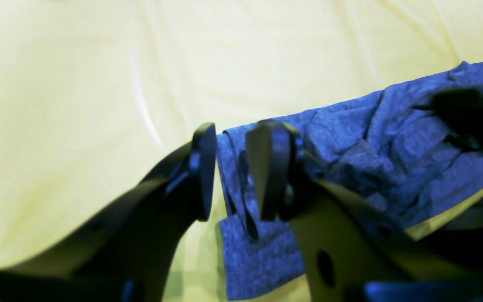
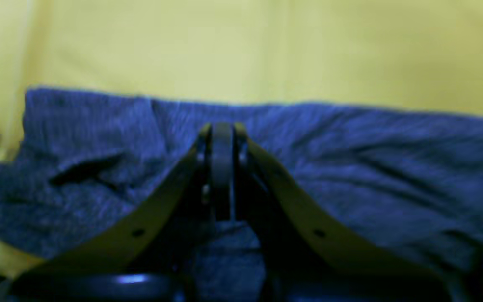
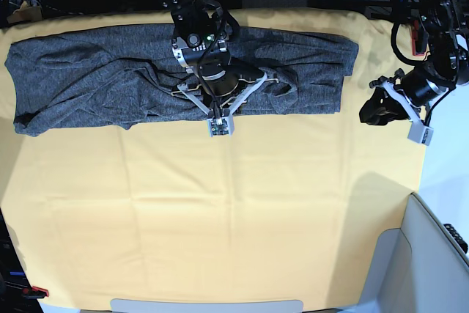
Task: Fold the T-shirt properly
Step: 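Release the cuff and press the sleeve flat with the right gripper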
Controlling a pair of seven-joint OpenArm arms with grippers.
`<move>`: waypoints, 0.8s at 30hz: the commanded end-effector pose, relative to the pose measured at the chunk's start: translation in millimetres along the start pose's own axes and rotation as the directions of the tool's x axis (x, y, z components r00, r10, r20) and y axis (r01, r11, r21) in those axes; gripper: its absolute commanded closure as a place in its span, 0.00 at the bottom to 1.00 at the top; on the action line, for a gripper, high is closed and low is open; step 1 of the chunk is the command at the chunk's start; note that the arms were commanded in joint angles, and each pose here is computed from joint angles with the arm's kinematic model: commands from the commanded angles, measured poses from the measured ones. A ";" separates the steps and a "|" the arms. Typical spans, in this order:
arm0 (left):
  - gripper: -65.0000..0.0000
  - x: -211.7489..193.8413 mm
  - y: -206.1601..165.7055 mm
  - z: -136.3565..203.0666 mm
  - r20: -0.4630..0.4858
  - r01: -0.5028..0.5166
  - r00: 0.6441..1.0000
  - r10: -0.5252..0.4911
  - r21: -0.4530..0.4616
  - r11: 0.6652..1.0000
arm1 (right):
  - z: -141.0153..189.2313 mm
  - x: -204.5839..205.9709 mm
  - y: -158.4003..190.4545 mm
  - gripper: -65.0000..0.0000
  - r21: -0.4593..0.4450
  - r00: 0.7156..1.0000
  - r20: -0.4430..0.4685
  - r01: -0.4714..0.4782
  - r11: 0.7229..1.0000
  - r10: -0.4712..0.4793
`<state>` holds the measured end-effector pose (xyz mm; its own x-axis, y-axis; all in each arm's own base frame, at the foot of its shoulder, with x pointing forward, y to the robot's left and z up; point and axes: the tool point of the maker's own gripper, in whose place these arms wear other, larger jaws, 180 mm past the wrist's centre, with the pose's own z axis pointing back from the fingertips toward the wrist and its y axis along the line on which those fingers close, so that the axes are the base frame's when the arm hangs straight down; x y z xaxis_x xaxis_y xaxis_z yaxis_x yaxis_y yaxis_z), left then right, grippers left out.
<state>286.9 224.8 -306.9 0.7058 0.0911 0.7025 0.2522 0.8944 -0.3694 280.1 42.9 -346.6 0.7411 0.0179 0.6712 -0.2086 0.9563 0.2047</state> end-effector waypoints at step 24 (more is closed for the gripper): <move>0.76 12.1 -2.6 3.6 0.037 0.020 0.999 -0.020 -0.010 1.000 | -26.9 -9.0 62.1 1.00 0.191 0.994 -0.077 -0.067 0.979 0.083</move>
<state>286.0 223.5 -308.3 0.7079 0.0945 0.6999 0.2506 0.8929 -0.3740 269.4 103.8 -372.4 0.7936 0.1367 0.5928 -0.3643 0.8872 0.2830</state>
